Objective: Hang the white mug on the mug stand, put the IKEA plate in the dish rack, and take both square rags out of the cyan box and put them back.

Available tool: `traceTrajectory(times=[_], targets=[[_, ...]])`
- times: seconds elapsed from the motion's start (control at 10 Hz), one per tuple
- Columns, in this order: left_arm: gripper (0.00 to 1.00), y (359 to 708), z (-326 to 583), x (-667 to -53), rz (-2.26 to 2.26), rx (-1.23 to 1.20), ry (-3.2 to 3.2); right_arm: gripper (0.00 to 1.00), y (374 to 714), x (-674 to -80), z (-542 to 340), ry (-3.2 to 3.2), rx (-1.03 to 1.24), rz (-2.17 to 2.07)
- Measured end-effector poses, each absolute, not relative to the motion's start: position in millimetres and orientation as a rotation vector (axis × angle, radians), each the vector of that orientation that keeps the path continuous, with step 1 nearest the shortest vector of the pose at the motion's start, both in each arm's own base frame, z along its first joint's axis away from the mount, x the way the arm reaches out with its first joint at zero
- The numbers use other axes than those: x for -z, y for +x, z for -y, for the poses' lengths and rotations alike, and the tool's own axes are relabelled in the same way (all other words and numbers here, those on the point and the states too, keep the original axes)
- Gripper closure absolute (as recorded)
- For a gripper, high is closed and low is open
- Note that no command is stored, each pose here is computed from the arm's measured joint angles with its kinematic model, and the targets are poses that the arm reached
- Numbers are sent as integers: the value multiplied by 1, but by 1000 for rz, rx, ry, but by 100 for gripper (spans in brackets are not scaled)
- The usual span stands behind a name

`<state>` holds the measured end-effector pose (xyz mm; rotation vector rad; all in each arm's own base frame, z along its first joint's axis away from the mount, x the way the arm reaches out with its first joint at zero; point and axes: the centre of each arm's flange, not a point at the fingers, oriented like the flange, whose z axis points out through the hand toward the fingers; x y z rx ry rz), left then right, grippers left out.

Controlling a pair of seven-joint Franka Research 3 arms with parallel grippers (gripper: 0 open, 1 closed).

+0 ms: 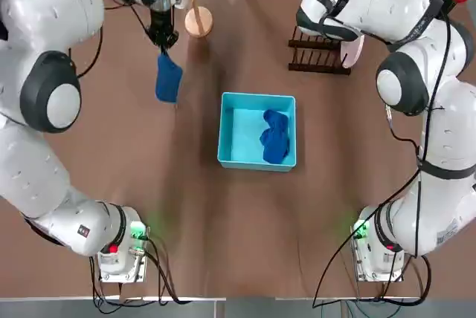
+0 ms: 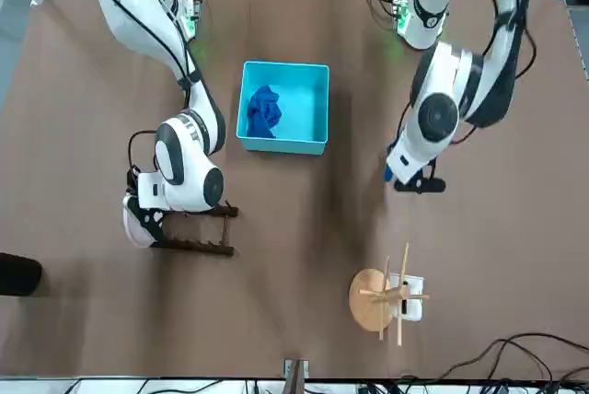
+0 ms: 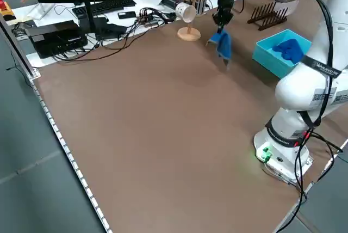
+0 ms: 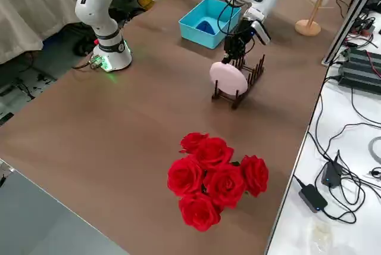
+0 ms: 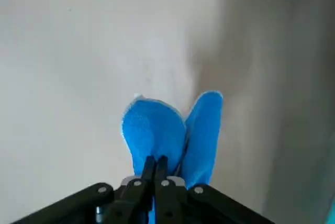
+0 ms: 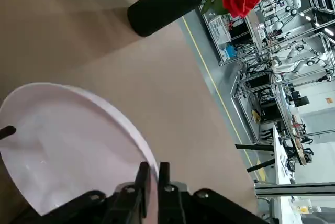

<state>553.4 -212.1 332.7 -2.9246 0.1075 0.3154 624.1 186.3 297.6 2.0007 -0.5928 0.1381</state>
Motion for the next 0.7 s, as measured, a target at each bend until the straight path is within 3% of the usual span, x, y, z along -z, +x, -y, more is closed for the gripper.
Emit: traceTrajectory(times=[0.5, 0.7], targets=[[97, 560, 154, -206, -85, -356, -2813, 4, 628, -298, -183, 2005, -148, 598], [97, 563, 110, -184, -111, -388, -2740, 0, 630, -298, -182, 2014, -156, 599]])
